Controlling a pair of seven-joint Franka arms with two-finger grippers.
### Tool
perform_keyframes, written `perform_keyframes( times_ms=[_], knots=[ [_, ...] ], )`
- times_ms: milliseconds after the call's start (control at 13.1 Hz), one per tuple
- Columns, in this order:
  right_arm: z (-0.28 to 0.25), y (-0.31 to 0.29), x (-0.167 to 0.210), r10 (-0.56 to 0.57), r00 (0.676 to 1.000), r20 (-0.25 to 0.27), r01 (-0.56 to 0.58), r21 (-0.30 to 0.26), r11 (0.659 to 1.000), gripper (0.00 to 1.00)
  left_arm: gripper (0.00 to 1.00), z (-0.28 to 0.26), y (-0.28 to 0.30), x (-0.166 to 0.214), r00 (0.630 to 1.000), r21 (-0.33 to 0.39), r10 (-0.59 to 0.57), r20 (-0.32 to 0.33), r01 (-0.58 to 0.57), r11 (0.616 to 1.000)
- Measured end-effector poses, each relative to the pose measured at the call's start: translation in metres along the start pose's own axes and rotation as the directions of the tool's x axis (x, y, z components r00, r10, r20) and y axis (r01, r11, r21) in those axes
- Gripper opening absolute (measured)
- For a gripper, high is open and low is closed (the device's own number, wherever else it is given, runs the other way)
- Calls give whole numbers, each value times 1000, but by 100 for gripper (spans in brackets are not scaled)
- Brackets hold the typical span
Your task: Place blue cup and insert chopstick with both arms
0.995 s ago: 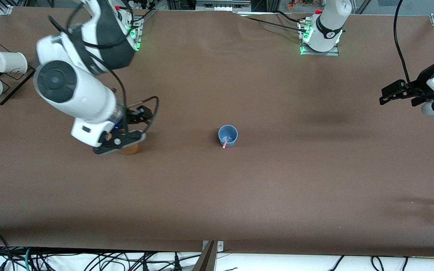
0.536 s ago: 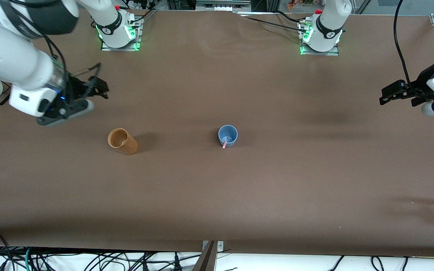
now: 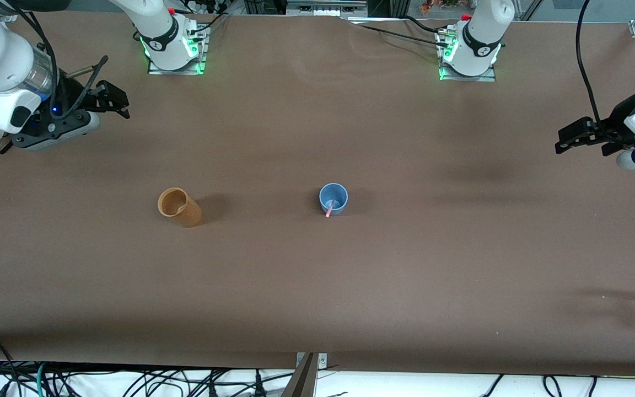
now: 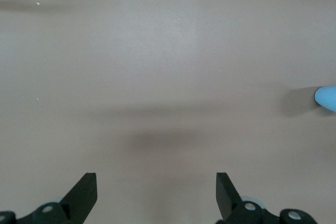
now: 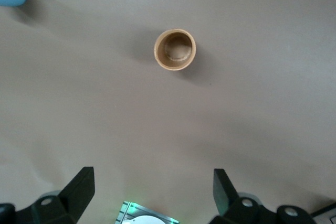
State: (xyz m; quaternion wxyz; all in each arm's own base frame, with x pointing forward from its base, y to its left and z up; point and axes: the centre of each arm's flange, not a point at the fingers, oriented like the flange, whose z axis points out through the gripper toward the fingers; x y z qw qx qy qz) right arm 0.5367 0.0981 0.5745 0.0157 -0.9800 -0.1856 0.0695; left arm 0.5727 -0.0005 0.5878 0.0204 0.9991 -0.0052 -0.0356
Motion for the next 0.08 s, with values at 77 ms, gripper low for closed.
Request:
perform_keyframes(
  times_ms=[77],
  knots=[
    [0,2,3,1,1000,3,-1,-9,1000,100,100,0,0,0,1000,0,0,0,0,1000]
  ],
)
